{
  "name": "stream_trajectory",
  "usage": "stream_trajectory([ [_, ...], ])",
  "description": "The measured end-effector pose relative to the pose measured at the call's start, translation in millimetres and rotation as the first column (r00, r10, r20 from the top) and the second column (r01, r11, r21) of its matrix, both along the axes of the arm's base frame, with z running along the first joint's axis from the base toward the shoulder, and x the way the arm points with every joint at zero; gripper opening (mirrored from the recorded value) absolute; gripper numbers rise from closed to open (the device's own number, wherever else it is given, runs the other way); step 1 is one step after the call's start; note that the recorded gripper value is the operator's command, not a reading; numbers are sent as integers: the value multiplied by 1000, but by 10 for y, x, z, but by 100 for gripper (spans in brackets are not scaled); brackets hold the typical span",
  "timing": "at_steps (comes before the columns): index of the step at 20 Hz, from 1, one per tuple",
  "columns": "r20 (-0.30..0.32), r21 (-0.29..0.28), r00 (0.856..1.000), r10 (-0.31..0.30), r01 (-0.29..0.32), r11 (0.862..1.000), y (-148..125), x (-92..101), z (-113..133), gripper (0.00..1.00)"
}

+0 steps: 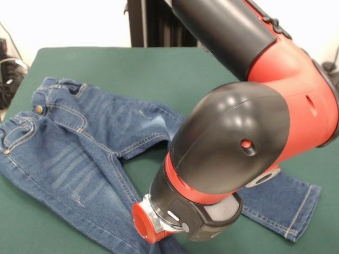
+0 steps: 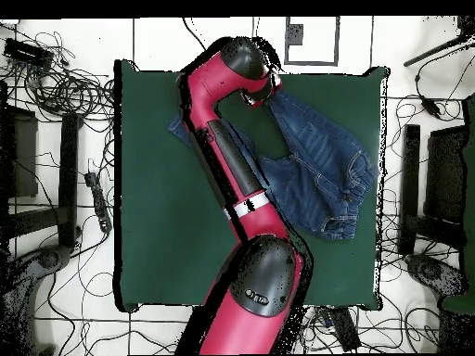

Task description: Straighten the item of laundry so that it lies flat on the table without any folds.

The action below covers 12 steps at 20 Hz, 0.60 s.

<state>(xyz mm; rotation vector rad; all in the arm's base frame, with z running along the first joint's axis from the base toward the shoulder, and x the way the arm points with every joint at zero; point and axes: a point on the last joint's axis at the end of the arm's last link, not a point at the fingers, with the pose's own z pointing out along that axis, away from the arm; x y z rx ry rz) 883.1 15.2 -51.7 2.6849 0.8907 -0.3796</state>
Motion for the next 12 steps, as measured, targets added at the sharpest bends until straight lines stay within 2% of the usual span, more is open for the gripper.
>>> stream_trajectory([
  [12,0,-7,1000,4,-4,1000,18,-10,-24,0],
])
